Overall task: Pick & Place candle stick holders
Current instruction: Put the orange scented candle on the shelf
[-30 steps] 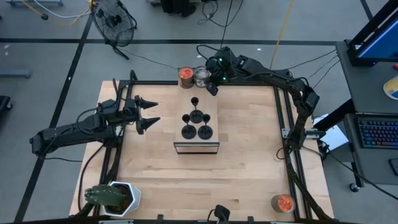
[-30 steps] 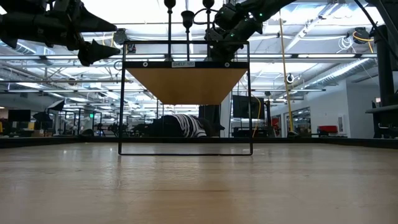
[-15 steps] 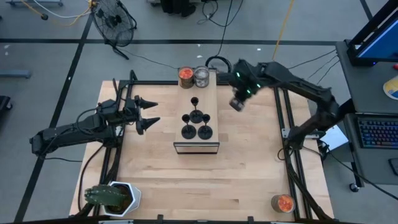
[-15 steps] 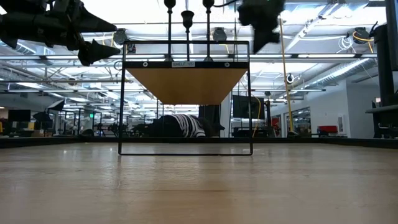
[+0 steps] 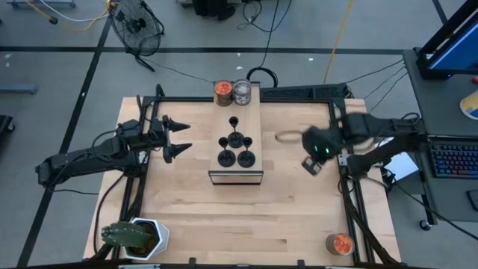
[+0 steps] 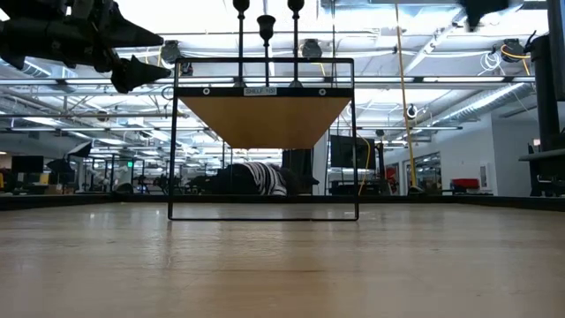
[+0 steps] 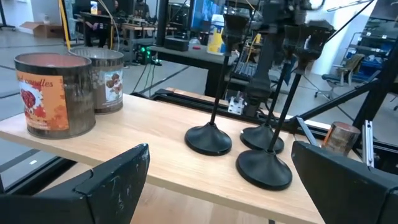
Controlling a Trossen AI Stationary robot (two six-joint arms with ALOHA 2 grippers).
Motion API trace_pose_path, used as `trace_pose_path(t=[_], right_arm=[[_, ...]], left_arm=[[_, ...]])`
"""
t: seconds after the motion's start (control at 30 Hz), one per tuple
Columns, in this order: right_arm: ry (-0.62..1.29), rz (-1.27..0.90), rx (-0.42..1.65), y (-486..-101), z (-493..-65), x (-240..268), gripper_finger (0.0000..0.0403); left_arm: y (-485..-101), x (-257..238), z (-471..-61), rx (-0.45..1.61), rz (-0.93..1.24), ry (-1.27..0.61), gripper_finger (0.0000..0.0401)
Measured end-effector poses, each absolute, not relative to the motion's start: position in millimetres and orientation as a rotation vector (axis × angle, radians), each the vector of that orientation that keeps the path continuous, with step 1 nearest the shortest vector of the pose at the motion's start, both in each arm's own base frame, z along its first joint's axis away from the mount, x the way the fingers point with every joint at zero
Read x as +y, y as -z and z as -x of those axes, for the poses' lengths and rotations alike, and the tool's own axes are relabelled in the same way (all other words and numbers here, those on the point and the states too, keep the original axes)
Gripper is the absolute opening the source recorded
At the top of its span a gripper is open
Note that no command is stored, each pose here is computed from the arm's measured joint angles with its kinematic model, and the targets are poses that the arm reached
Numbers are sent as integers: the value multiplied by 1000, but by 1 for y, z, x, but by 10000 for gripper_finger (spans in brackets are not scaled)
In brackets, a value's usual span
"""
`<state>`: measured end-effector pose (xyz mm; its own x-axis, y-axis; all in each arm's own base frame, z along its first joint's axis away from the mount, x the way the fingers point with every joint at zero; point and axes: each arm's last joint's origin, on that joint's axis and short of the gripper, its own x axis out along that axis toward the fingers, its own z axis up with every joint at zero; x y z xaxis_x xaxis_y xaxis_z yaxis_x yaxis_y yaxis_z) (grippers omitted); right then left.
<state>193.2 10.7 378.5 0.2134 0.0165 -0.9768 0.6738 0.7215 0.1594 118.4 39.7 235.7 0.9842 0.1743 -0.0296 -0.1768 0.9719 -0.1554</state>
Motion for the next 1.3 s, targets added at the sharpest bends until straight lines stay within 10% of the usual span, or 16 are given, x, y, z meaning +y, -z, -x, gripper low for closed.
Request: trace_pose_path(t=[0.67,1.3], right_arm=[[322,-922,1524,-290,-157,147,0],[-210,-737,1682,-245,-134,184,0]], left_arm=[[-233,38,-119,43,154,-132,397],[-233,37,-119,46,171,-100,397]])
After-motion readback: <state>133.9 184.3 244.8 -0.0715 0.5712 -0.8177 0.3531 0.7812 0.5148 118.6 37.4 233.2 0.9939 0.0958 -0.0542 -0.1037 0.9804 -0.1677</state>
